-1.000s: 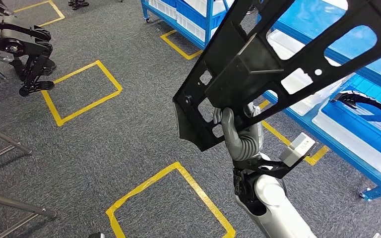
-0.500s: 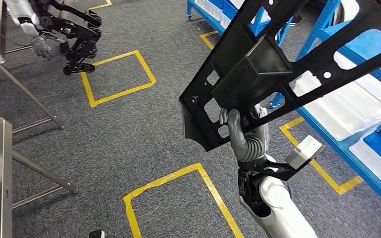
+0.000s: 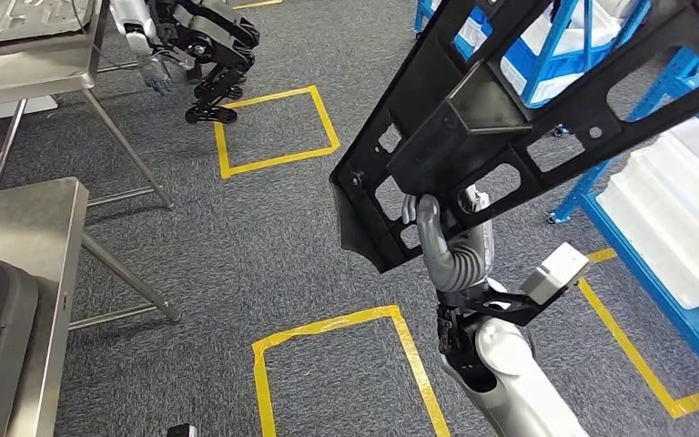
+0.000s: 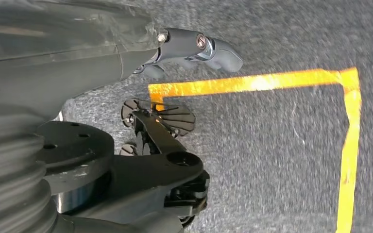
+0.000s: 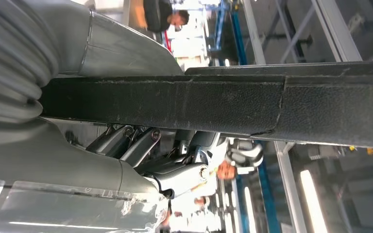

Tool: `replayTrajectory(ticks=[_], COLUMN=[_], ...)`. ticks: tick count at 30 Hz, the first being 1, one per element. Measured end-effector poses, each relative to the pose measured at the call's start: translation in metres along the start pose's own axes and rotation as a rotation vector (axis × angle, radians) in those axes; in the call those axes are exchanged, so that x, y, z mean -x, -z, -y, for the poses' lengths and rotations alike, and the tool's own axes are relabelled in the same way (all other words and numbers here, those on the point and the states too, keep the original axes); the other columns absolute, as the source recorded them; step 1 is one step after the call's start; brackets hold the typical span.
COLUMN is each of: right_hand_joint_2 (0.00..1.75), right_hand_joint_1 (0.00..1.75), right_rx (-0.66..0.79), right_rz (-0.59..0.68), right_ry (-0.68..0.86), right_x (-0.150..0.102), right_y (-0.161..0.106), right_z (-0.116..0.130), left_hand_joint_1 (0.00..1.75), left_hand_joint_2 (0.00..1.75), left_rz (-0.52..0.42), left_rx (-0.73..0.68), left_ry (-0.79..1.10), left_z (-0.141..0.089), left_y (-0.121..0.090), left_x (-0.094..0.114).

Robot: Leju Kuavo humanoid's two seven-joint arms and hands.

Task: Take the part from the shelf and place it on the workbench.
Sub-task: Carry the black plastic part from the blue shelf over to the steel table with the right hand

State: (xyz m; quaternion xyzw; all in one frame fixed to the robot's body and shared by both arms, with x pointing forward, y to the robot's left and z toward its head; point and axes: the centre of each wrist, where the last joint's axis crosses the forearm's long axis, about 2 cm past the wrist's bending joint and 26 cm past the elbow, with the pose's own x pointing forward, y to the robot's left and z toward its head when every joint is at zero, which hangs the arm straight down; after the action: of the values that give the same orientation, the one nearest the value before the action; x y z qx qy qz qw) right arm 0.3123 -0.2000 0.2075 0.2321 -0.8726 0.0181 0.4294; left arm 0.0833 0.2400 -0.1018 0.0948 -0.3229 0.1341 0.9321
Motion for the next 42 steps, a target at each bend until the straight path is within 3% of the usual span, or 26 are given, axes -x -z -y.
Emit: replayTrajectory(ticks=[42], right_hand_joint_2=[1.75], right_hand_joint_1=[1.75], right_rx=[-0.009], right_rz=[0.005], right_ry=[0.009], right_x=[-0.002], right_y=[0.0039], right_z=[0.0023], left_hand_joint_1=[0.0], left_hand_joint_2=[1.75], left_rz=[-0.006], left_rx=[0.007], left_ry=[0.019], left_z=[-0.0063], left_y=[-0.003], left_x=[0.0085])
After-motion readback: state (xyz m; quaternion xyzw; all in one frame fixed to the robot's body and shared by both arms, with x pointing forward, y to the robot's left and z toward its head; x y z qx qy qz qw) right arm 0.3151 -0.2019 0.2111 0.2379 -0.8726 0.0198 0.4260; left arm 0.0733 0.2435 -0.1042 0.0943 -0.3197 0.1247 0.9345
